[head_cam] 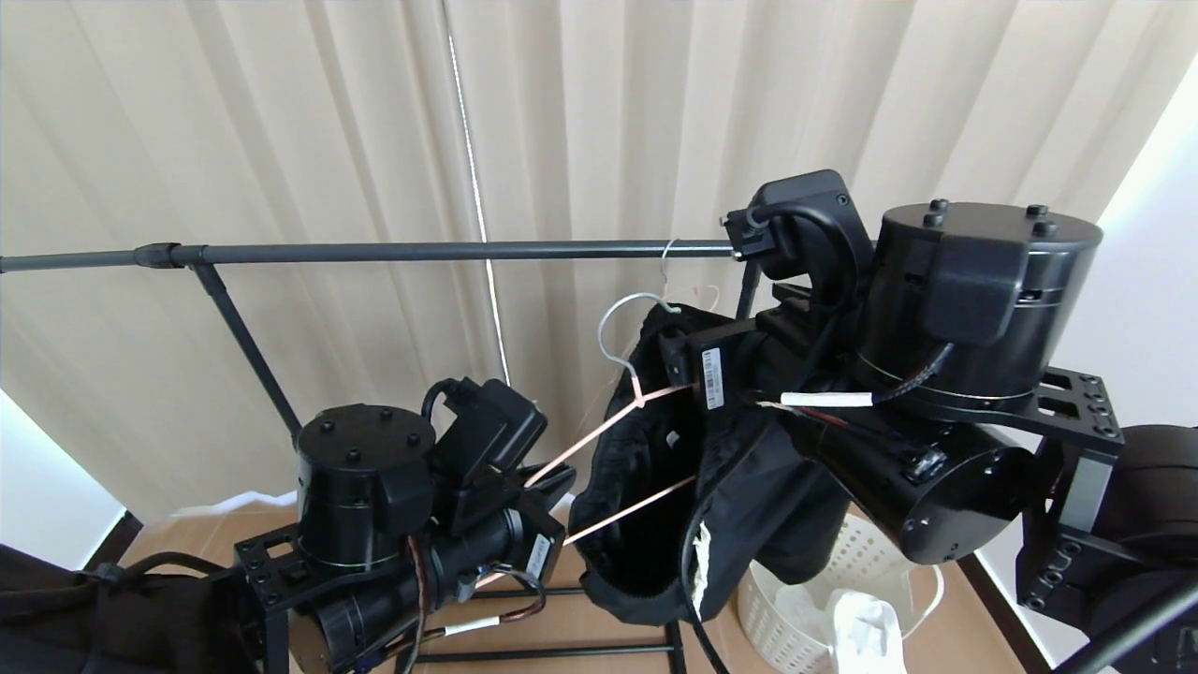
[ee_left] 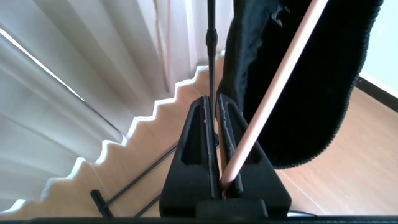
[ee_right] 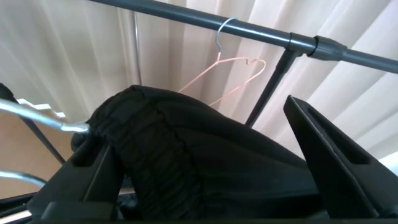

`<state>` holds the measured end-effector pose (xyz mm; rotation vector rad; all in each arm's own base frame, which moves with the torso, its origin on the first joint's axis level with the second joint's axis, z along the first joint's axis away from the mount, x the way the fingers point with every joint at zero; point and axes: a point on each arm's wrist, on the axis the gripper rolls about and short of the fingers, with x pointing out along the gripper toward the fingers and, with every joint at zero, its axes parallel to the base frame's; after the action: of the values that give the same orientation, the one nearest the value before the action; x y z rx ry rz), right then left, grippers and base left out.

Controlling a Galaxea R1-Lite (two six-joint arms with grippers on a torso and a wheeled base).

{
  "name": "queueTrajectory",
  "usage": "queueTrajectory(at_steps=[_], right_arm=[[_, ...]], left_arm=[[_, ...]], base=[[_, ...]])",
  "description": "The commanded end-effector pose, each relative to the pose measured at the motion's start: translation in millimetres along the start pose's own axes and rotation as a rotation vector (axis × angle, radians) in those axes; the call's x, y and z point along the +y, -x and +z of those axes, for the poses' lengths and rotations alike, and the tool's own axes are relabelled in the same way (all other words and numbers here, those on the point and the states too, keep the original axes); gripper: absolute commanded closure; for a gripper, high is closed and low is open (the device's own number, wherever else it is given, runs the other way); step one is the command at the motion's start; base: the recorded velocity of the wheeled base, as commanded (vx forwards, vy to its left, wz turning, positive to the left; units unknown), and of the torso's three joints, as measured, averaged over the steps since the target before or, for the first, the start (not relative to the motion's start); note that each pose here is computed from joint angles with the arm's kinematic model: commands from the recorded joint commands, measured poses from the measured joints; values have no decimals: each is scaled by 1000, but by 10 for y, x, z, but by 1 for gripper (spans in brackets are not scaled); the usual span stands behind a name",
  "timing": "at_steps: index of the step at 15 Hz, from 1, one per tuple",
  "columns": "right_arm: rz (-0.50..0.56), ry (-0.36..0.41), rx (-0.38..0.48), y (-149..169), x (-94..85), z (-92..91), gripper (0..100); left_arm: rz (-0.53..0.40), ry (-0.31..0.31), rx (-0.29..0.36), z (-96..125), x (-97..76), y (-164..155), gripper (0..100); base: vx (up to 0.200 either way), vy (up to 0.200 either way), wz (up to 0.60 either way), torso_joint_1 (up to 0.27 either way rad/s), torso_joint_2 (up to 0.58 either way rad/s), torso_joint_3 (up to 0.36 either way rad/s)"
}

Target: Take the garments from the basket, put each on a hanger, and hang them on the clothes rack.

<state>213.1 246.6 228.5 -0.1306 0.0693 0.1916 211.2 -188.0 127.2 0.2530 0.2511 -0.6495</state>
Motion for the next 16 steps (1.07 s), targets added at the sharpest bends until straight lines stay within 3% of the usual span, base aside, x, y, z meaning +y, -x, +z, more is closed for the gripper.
queueTrajectory(at_steps=[1, 6, 16], right_arm=[[6, 20, 21, -53, 72, -87, 0], [22, 33, 32, -4, 104, -118, 0], [32, 51, 16, 60, 91, -62, 0]], left_arm=[[10, 2, -12, 18, 9, 2, 100], [34, 8, -24, 54, 46, -21, 100], [114, 70, -7, 16, 288, -193, 100]], base=[[0, 0, 0, 0, 0, 0], [0, 0, 0, 0, 0, 0], [0, 0, 0, 0, 0, 0]])
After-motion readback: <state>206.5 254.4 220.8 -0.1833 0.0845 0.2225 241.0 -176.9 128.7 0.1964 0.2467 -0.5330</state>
